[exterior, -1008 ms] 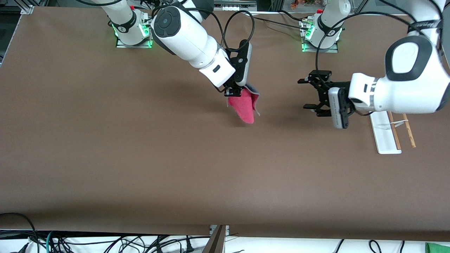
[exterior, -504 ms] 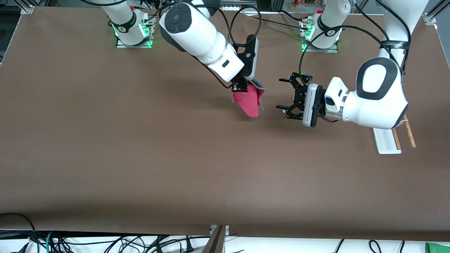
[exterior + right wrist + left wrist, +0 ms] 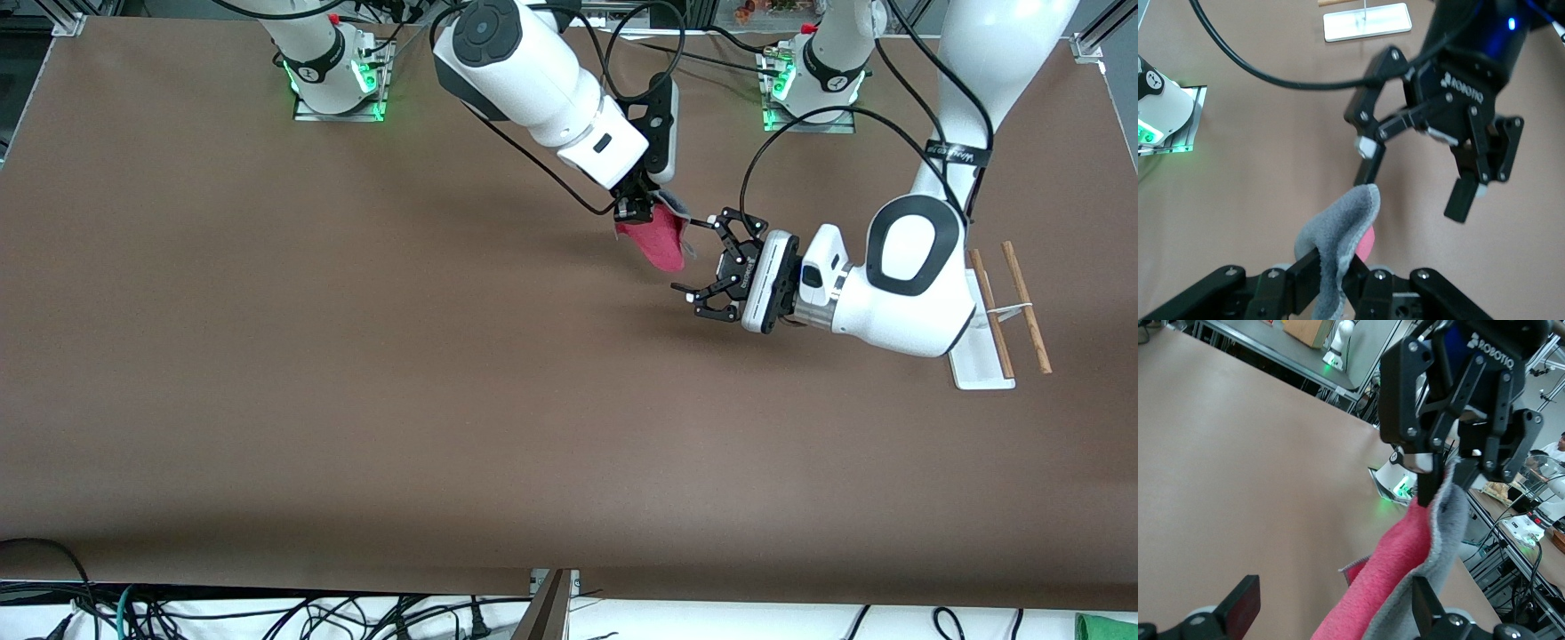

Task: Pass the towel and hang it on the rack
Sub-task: 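Close the left gripper on the hanging towel beside the right gripper, then open the right gripper to release the towel to the left gripper, then carry the towel to the rack while the right arm withdraws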

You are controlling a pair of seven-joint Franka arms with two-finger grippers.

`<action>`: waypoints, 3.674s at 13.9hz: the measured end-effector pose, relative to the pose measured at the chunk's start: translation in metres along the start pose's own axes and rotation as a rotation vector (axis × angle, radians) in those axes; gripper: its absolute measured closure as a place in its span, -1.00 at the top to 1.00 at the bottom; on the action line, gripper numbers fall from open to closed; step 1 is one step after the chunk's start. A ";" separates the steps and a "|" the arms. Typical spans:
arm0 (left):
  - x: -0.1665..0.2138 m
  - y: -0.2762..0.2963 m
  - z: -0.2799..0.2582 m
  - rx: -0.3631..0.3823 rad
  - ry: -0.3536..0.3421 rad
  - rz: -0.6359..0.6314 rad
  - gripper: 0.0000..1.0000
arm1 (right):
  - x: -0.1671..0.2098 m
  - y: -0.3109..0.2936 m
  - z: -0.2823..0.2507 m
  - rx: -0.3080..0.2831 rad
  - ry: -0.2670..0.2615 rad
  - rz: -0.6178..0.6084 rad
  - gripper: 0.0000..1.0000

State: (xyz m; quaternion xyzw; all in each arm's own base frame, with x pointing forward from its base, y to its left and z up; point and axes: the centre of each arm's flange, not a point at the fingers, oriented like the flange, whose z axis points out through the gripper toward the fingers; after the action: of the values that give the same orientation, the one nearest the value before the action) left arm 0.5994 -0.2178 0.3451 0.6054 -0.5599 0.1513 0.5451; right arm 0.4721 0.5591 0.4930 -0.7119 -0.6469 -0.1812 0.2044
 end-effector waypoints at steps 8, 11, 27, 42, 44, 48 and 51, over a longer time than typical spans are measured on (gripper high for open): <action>-0.028 0.002 -0.005 -0.151 0.107 0.036 0.99 | 0.002 0.000 0.000 0.000 0.003 -0.002 -0.78; -0.020 0.004 -0.001 -0.164 0.161 0.085 0.81 | 0.002 0.000 0.000 0.000 0.003 -0.002 -0.78; -0.016 0.014 0.003 -0.251 0.223 0.119 -0.96 | -0.001 0.003 0.001 -0.001 0.001 0.014 -0.77; -0.041 0.019 -0.062 -0.212 0.165 0.076 -0.96 | -0.109 0.112 -0.063 0.016 -0.181 0.222 1.00; -0.040 0.026 -0.111 -0.171 0.062 0.067 -0.96 | -0.148 0.140 -0.087 0.002 -0.249 0.293 1.00; -0.050 0.061 -0.217 -0.078 -0.113 0.009 -0.96 | -0.212 0.181 -0.149 -0.047 -0.328 0.422 1.00; -0.088 0.094 -0.298 0.038 -0.199 -0.067 -0.96 | -0.260 0.193 -0.208 -0.081 -0.390 0.540 1.00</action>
State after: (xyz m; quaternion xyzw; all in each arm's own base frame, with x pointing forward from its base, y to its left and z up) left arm 0.6190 0.0957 0.4287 0.6459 -0.5878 0.0828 0.4801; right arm 0.6402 0.2143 0.5231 -0.8865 -0.4541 -0.0064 0.0892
